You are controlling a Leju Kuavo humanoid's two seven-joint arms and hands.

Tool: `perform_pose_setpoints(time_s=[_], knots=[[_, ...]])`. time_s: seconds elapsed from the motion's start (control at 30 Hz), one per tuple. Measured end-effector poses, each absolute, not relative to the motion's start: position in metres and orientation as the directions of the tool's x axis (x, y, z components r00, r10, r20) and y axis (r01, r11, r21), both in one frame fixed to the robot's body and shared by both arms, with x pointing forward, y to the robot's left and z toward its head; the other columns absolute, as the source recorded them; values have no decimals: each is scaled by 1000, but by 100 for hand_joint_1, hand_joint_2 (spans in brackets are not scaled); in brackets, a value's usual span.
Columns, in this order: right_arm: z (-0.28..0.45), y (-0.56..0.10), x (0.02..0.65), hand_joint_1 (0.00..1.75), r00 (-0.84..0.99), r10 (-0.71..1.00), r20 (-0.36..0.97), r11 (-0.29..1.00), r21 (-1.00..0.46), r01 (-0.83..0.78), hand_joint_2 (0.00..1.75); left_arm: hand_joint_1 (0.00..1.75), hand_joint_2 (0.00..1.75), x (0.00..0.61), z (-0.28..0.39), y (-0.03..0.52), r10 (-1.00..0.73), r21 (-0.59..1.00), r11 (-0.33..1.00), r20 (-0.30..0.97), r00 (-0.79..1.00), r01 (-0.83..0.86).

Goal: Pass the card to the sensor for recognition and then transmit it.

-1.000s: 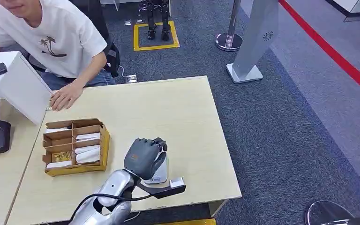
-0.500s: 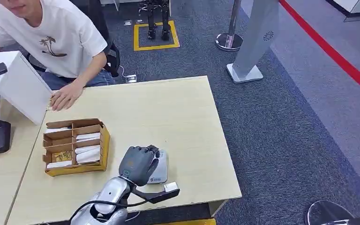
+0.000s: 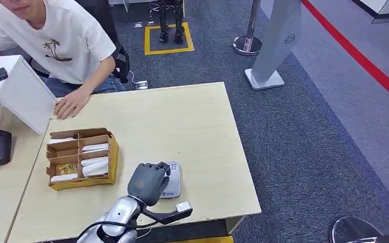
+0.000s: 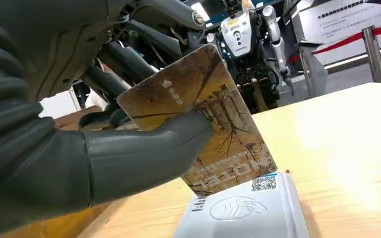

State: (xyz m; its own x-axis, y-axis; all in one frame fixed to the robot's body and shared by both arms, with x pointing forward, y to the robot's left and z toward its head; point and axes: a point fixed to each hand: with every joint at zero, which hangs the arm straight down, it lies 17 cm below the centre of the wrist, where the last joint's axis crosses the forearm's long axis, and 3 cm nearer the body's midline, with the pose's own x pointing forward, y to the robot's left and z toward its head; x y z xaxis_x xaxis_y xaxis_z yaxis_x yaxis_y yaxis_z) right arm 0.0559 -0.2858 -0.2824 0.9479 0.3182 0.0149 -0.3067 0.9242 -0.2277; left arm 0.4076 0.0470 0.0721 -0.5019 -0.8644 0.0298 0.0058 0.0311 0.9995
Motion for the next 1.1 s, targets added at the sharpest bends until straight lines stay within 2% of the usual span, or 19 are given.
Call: perform_pose_setpoints(time_s=[0.3, 0.77, 1.1], knots=[[-282, -286, 56, 0, 951, 309, 15, 927, -227, -298, 175, 175, 175, 403, 65, 48, -869, 999, 37, 46, -493, 28], [-282, -284, 56, 0, 951, 307, 15, 928, -226, -296, 175, 175, 175, 383, 49, 27, -855, 985, 117, 165, -491, 127], [-282, -284, 55, 0, 951, 307, 14, 928, -226, -296, 175, 175, 175, 385, 49, 29, -862, 981, 139, 186, -472, 132]])
